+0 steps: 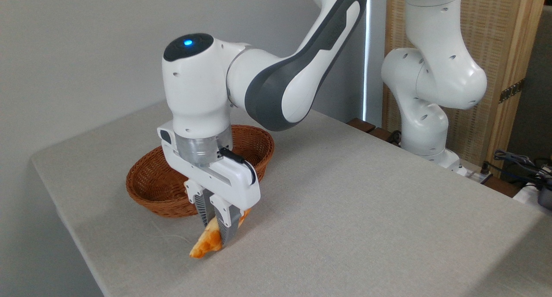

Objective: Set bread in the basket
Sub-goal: 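Lift the held bread and carry it over the basket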

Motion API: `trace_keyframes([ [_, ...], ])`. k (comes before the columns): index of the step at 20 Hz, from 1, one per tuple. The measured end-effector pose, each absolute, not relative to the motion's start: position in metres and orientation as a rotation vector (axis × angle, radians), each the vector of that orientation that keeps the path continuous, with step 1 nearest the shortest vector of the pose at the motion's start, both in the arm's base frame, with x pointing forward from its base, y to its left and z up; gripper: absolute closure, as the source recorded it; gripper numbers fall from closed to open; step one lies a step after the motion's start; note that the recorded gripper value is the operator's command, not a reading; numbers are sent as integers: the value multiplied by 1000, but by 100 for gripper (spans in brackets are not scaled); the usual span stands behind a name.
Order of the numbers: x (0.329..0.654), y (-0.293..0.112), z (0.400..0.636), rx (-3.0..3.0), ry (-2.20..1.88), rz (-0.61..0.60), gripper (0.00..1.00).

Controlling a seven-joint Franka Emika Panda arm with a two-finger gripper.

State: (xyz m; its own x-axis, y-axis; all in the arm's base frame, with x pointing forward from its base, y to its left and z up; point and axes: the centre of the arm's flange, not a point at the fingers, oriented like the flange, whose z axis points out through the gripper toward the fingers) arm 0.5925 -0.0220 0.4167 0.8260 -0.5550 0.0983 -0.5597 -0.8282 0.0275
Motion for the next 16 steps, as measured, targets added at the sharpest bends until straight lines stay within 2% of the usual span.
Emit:
trace_keyframes([
  [6,608,-12,457,2967,-874,261,63],
  [9,612,-17,488,2927,-824,365,63],
  [11,604,-25,508,2903,-830,377,63],
  [14,586,-67,528,2830,-910,330,62],
  [16,579,-109,529,2786,-1000,317,55],
])
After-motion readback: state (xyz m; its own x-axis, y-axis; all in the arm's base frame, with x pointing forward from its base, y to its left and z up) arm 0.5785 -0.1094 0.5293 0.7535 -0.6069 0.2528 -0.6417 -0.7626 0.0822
